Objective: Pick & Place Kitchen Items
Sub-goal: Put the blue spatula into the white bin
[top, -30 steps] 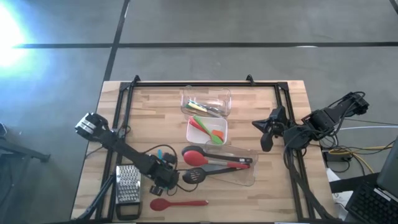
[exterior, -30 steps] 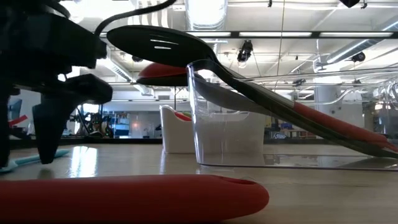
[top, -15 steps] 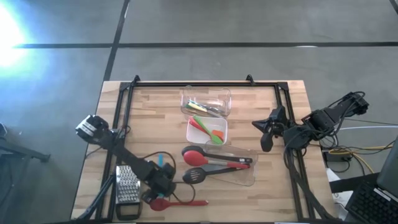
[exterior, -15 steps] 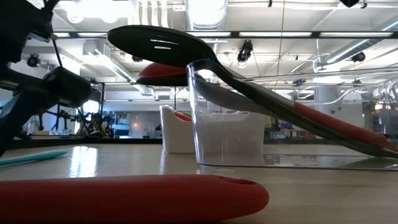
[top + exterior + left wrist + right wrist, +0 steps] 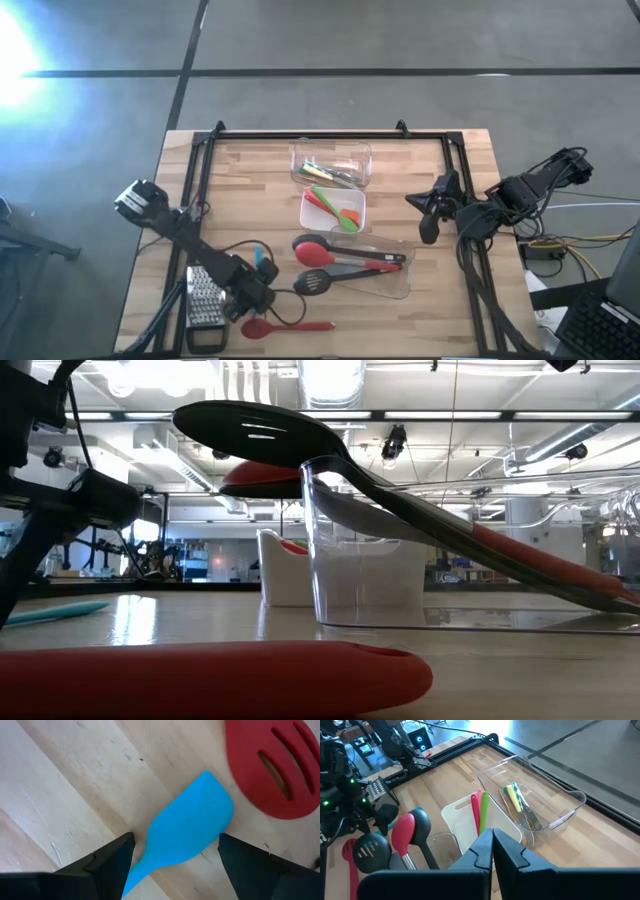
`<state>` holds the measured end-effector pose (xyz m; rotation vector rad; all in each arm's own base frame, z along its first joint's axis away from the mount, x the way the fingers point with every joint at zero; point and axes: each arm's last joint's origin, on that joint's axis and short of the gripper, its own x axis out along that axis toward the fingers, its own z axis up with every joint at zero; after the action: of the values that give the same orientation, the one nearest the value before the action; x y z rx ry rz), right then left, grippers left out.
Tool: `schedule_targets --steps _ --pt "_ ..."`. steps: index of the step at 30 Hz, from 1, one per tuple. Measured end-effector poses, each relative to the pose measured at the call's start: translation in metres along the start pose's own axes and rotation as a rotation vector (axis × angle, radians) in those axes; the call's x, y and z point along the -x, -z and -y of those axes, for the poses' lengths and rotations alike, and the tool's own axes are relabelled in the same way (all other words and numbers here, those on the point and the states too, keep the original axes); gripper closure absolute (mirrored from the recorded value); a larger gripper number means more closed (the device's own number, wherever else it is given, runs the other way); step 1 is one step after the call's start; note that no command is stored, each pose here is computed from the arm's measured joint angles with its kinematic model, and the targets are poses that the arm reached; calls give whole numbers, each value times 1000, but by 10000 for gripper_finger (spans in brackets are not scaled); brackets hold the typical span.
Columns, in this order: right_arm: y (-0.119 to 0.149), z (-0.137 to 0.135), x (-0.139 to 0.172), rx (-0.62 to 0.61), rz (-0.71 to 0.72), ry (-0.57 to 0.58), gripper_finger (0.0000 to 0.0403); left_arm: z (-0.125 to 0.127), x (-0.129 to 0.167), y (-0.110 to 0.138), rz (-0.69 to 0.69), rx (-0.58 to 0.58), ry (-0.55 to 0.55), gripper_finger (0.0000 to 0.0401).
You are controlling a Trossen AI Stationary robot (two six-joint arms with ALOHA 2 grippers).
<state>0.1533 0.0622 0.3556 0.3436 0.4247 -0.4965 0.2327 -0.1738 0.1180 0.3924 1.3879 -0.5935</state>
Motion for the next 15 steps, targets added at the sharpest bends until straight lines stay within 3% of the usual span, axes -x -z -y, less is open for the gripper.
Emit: schedule_targets --steps 3,15 --pt "0 0 0 0 0 0 394 4 0 -3 39 -21 0 105" --pt "0 0 0 5 0 0 394 15 -9 -11 108 -297 1 112"
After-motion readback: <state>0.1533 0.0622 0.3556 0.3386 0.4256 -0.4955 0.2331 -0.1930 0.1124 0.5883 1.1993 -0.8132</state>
